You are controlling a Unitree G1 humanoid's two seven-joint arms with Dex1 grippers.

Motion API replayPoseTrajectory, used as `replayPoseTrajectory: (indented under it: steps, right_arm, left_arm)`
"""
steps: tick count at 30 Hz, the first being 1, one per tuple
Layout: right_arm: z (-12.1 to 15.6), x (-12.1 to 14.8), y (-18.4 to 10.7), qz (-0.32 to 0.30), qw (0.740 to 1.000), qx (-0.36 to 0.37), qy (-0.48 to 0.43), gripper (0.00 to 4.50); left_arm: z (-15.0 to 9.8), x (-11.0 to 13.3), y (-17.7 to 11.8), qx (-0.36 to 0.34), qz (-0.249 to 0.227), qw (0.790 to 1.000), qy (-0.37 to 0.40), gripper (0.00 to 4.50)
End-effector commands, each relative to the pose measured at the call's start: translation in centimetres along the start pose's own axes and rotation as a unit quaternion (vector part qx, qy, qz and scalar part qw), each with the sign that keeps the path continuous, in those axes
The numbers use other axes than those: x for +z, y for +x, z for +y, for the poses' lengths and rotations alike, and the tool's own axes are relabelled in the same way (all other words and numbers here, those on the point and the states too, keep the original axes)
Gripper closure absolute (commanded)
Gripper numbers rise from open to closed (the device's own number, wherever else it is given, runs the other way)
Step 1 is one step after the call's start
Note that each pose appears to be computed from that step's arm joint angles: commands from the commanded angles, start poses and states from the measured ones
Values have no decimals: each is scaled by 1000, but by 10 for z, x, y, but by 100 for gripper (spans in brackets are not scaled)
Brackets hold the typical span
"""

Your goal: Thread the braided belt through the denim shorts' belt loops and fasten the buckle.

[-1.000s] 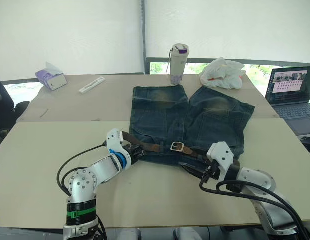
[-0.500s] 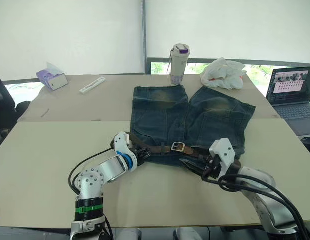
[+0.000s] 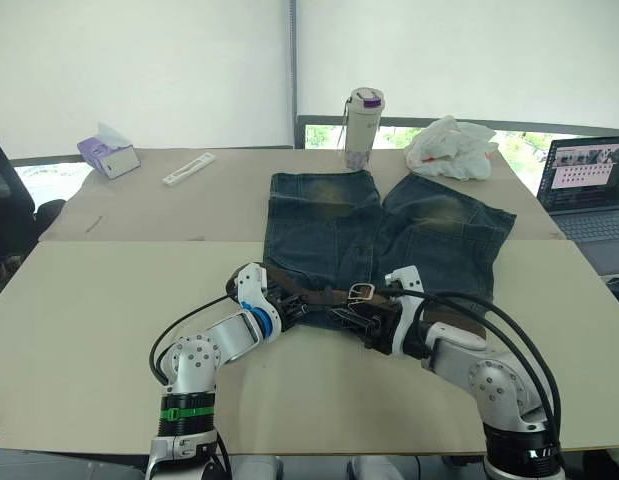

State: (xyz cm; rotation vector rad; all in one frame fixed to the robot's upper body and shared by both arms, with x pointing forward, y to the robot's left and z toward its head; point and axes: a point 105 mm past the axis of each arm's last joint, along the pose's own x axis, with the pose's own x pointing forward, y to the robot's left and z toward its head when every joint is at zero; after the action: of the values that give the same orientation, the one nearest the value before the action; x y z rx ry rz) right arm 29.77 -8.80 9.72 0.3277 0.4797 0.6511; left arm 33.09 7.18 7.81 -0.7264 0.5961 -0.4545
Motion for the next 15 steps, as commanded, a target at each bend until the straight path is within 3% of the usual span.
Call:
replayPoseTrajectory:
  steps: [1, 15]
  right_arm:
    - [-3, 10, 0, -17, 1000, -23, 5, 86]
    - [9, 19, 20, -74, 989, 8, 128, 86]
  left_arm:
    - [-2, -3, 2, -4, 4, 1000, 4, 450]
    - [-3, -6, 2, -14, 11, 1000, 11, 450]
